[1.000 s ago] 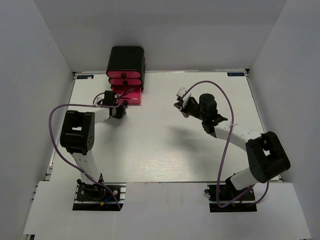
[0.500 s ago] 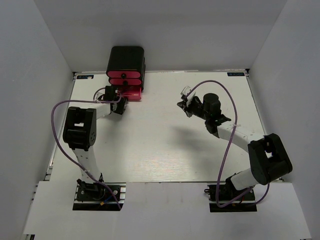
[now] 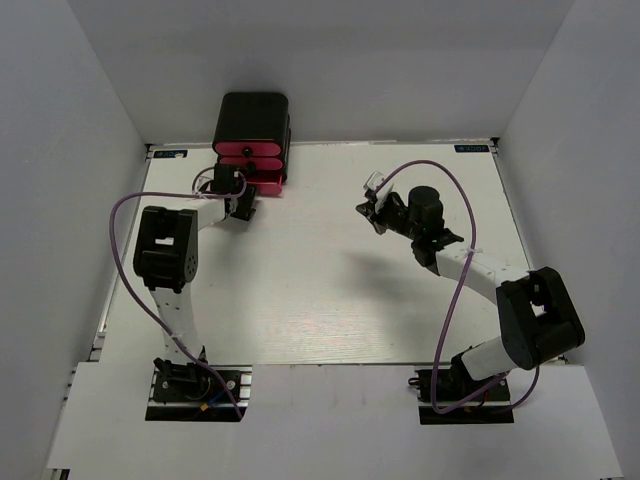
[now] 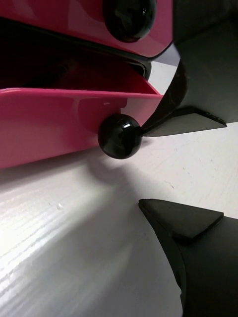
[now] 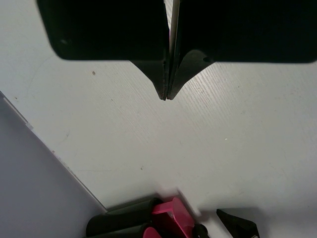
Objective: Sort the stationery into containers
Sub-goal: Close the drawer in the storage box.
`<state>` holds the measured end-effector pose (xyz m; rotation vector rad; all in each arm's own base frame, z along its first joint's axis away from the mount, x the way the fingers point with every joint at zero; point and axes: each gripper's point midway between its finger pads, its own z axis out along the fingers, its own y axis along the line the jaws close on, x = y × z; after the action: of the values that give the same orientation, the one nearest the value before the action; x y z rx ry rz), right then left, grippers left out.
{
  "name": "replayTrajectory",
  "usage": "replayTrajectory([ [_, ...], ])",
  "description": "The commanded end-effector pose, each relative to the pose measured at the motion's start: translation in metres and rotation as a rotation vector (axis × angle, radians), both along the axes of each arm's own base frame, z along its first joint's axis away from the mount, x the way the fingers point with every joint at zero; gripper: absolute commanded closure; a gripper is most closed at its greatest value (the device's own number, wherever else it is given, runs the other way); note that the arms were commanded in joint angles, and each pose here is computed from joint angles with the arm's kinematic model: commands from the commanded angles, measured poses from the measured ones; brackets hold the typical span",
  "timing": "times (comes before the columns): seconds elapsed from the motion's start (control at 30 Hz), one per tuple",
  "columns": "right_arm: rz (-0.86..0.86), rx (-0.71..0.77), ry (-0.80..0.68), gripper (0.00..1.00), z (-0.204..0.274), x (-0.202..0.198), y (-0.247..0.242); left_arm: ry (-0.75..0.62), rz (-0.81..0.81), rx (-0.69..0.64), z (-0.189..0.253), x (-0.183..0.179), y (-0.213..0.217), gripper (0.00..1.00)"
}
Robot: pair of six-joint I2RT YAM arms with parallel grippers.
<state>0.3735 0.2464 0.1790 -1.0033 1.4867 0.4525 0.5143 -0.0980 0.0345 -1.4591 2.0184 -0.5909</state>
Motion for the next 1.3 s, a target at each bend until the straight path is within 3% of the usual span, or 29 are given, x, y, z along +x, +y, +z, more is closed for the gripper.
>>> replayTrajectory([
  [0.0, 0.004, 0.023, -0.032, 1.0, 0.015, 0.0, -0.001, 0.09, 0.017, 0.026, -0.027, -0.01, 0.007, 0.35],
  [0.87, -0.032, 0.011, -0.024, 1.0, 0.009, 0.008, -0.015, 0.075, -0.006, -0.019, -0.034, 0.014, -0.005, 0.24],
  [0.93, -0.037, 0.009, -0.023, 1.0, 0.009, 0.009, -0.018, 0.065, -0.012, -0.027, -0.032, 0.016, -0.007, 0.32],
  [0.97, -0.037, 0.009, -0.025, 1.0, 0.009, 0.009, -0.018, 0.075, -0.02, -0.019, -0.036, 0.012, -0.006, 0.48],
  [1.0, -0.036, 0.007, -0.021, 1.0, 0.007, 0.008, -0.018, 0.062, -0.021, -0.02, -0.032, 0.013, -0.006, 0.52],
  [1.27, -0.025, 0.005, -0.01, 1.0, 0.003, 0.004, -0.018, 0.075, -0.037, 0.007, -0.036, -0.013, -0.001, 0.6],
])
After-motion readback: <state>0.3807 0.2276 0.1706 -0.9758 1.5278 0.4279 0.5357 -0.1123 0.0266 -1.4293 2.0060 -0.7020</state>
